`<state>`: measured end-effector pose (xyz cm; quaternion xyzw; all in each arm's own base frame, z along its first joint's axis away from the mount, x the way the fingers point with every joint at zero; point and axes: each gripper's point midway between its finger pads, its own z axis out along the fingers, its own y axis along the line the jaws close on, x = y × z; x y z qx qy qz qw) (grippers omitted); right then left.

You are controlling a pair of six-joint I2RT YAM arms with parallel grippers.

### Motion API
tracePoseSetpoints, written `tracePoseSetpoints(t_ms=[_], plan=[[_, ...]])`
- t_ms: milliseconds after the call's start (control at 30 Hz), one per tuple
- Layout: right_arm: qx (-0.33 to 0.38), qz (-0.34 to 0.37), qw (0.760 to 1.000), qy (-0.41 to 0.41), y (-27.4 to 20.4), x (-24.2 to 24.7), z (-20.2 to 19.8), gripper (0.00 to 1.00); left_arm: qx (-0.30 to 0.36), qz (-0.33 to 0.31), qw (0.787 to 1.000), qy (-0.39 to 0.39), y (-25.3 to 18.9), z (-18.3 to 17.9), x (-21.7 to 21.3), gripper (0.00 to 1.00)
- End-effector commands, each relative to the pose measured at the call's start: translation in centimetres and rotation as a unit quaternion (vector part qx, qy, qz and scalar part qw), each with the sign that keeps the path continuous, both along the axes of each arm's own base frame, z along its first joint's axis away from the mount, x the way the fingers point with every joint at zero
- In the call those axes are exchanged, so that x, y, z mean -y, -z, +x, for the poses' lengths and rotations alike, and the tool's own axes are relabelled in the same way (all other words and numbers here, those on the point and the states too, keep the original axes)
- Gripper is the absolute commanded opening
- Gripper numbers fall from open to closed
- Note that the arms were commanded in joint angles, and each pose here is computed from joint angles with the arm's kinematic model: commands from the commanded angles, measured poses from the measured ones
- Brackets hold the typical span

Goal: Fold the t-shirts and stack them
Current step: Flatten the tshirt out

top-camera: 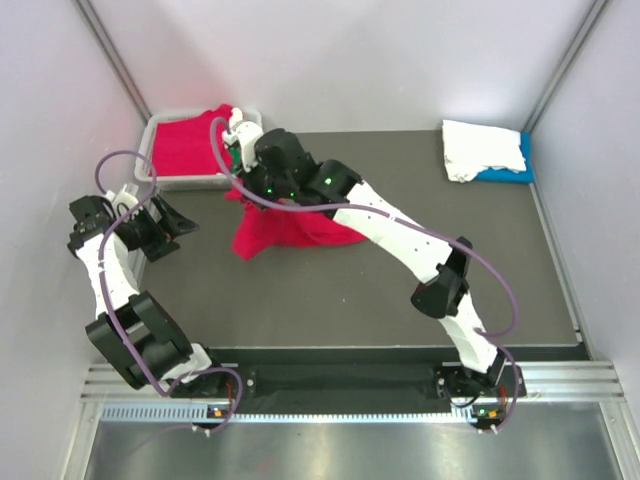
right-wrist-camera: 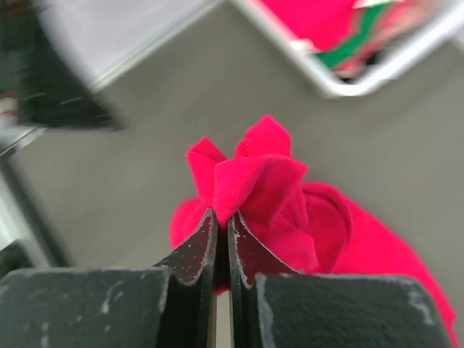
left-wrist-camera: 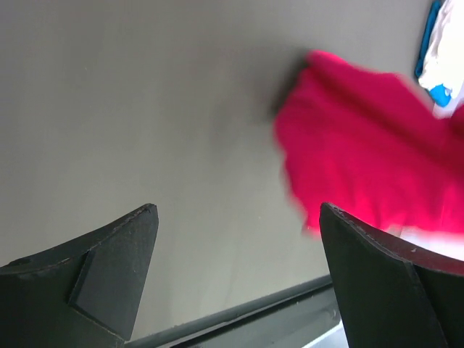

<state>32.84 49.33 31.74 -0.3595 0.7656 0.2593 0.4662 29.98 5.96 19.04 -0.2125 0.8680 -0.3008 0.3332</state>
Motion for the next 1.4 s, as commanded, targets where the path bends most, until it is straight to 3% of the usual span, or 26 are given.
tracePoseSetpoints(t_ms=[0,167,300,400,500,633,733,933,1200,1367], plan=[[0.085,0.170,0.980,-0.059,-15.0,0.7,-4.4,0.00,0.007,-0.011,1.000,0.028,0.3,-0.5,0.8,0.97],[0.150,0.208,0.963,-0.082,-21.7,4.6,-7.2,0.00,0.010,-0.027,0.999,0.024,0.3,-0.2,1.3,0.97],[0.160,0.205,0.961,-0.095,-23.1,6.7,-8.9,0.00,0.012,-0.032,0.999,0.025,-0.1,0.2,1.8,0.97],[0.132,0.154,0.978,-0.046,-19.9,9.0,-8.3,0.00,0.018,-0.026,0.999,0.027,-0.7,0.6,1.9,0.97],[0.109,0.080,0.988,0.067,-14.0,13.7,-6.2,0.00,0.026,-0.021,0.999,0.033,-1.6,1.0,1.8,0.97],[0.052,-0.029,0.980,0.187,-3.1,20.9,-5.1,0.00,0.033,-0.021,0.998,0.042,-2.4,1.4,1.6,0.97],[0.018,-0.057,0.967,0.246,2.0,25.1,-5.5,0.00,0.034,-0.023,0.998,0.044,-2.6,1.7,1.5,0.97],[-0.005,-0.061,0.942,0.330,5.4,30.7,-6.9,0.00,0.028,-0.026,0.998,0.051,-2.3,2.2,2.0,0.97],[-0.049,-0.030,0.916,0.396,8.2,33.3,-8.6,0.00,0.034,-0.018,0.998,0.057,-3.2,3.4,2.4,0.97],[-0.006,-0.027,0.912,0.409,7.6,33.8,-6.7,0.00,0.052,-0.012,0.997,0.060,-5.4,5.6,2.2,0.98]])
